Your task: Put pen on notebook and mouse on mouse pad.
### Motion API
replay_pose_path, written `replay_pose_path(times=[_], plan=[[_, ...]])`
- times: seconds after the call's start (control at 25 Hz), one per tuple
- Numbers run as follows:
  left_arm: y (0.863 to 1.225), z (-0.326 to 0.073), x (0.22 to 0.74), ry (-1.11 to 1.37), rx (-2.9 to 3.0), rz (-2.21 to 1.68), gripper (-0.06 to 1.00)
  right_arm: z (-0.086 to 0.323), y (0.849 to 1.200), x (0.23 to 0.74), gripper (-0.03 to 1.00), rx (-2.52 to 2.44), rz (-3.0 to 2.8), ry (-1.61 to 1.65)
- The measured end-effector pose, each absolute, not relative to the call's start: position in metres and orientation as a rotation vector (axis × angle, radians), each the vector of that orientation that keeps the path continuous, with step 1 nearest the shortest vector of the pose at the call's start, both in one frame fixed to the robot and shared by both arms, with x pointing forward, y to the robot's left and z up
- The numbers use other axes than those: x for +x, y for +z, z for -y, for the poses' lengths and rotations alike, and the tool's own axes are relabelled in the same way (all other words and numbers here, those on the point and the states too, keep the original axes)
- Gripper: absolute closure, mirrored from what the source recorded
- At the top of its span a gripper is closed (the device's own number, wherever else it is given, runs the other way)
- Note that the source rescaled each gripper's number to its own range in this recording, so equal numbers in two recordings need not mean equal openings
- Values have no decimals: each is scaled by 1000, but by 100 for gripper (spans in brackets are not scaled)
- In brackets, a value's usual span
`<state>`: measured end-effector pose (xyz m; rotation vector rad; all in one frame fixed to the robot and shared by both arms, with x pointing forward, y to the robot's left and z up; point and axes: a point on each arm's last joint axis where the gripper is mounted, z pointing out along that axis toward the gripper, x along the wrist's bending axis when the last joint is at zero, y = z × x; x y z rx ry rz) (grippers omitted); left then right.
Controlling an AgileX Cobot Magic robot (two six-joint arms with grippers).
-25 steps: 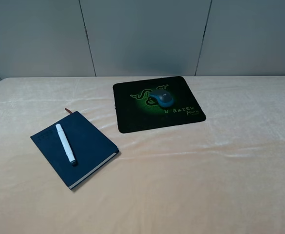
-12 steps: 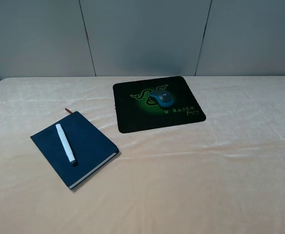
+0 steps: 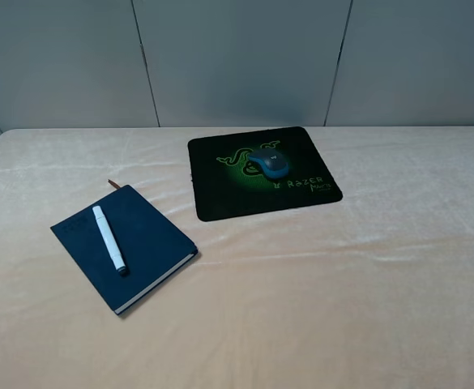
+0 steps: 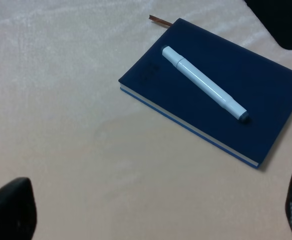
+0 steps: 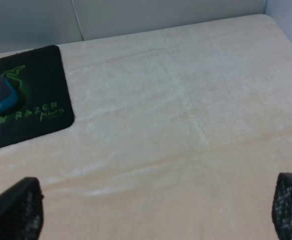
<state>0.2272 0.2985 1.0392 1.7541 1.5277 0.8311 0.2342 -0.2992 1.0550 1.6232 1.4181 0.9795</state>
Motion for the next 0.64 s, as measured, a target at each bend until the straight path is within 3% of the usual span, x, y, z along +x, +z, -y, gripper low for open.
replay_pose_path(times=[0.64], plan=[[1039,-298,227,831,1754,-1528,-6,299,1055,234,-3,1623,-1418,979]])
